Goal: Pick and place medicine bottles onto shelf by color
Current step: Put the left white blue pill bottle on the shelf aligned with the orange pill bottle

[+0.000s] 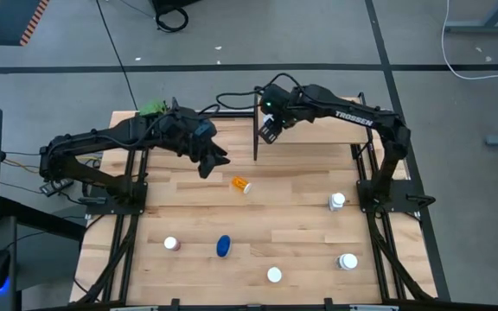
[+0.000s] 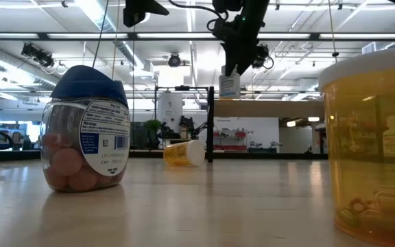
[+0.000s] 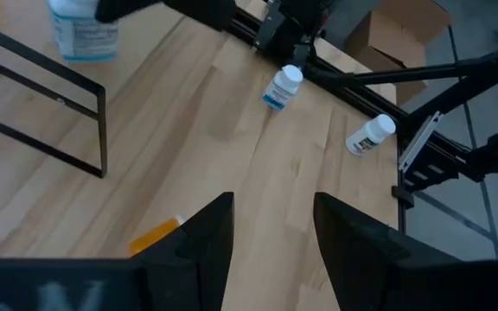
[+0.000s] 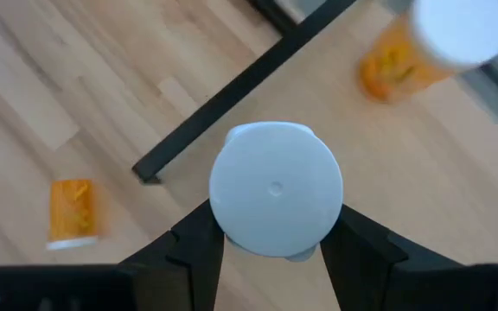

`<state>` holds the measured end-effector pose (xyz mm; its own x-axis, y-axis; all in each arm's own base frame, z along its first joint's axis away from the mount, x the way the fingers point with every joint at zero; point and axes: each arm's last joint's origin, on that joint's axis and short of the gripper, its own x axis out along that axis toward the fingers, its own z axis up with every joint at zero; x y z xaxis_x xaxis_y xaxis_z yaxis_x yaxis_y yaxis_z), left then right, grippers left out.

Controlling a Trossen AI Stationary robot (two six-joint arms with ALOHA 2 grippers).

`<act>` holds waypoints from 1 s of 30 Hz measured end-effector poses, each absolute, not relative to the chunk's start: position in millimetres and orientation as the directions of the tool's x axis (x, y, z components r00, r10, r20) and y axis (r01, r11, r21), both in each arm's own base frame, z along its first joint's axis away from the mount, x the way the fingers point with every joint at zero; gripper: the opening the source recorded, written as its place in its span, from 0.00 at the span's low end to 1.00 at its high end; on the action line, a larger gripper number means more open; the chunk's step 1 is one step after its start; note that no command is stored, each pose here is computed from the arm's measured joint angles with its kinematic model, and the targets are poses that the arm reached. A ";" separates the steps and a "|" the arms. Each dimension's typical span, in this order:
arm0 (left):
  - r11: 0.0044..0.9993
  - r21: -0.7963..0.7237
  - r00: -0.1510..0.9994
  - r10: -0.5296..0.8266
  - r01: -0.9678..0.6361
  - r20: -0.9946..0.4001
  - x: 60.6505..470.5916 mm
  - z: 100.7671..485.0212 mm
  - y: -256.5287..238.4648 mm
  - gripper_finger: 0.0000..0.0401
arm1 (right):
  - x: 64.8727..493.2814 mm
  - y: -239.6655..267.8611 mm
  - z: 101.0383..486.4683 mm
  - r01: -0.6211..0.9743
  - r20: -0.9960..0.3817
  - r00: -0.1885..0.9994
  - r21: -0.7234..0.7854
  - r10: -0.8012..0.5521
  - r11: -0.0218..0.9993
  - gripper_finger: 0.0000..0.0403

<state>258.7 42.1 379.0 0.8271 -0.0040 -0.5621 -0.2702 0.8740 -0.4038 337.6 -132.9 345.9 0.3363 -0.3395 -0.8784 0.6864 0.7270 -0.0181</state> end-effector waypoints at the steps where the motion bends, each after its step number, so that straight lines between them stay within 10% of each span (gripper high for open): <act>1: 0.874 -0.404 0.827 -0.004 -0.270 -0.562 258.7 379.1 42.1 0.42 | 338.3 -132.7 344.3 0.687 -0.883 0.331 -0.017 -0.334 0.726 0.43; 30: 0.887 -0.385 0.828 -0.004 -0.257 -0.560 258.9 379.2 42.1 0.42 | 339.6 -142.3 337.8 0.790 -0.886 0.300 0.023 -0.354 0.612 0.55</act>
